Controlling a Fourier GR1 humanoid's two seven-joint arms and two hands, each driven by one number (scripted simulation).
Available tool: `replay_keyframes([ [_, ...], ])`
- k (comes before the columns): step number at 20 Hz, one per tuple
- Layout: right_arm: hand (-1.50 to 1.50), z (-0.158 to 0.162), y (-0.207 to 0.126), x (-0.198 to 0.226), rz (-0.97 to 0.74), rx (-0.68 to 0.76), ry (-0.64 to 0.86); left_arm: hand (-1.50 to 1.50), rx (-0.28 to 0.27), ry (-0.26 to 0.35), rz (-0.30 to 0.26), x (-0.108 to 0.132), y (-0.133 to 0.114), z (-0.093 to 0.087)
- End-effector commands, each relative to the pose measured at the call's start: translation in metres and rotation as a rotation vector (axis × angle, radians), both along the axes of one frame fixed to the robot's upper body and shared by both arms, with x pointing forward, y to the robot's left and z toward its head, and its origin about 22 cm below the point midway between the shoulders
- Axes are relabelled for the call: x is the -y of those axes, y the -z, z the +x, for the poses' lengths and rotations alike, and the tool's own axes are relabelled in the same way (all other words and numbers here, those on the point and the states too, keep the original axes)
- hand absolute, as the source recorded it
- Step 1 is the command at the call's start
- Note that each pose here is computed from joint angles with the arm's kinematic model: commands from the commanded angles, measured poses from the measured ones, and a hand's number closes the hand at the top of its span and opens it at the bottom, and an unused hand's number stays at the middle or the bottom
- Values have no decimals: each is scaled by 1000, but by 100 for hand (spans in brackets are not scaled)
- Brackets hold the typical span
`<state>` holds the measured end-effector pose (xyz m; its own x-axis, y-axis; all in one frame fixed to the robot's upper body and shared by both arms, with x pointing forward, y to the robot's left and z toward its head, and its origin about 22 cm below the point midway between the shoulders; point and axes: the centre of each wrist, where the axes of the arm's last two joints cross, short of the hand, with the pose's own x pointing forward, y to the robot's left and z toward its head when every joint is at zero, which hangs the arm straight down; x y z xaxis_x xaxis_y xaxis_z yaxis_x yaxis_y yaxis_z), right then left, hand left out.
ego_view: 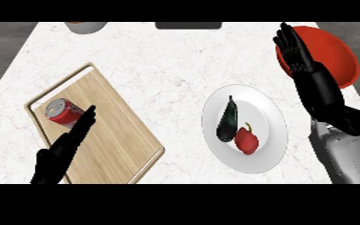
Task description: Pick the bell pepper from the plate and place it in the bowl
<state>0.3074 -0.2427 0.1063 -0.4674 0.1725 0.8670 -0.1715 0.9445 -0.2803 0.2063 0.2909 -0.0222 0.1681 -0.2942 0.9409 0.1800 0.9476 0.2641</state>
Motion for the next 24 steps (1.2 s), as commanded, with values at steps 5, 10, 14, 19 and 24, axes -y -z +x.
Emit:
replay_keyframes([
  [5, 150, -45, -18, 33, -79, 226, 470, 0, 218, -308, 17, -37, -47, 33],
  [10, -150, -92, 80, 102, -242, -272, 1027, 0, 210, -401, 25, -53, -45, 25],
  [14, -150, -136, 110, 49, -254, -195, 1094, 0, 238, -410, 11, -53, -61, 33],
  [19, -150, -192, 132, -11, -270, -218, 1212, 0, 262, -364, 4, -44, -72, 40],
  [24, -150, -228, 103, -40, -257, -209, 1318, 0, 254, -340, -5, -38, -78, 50],
])
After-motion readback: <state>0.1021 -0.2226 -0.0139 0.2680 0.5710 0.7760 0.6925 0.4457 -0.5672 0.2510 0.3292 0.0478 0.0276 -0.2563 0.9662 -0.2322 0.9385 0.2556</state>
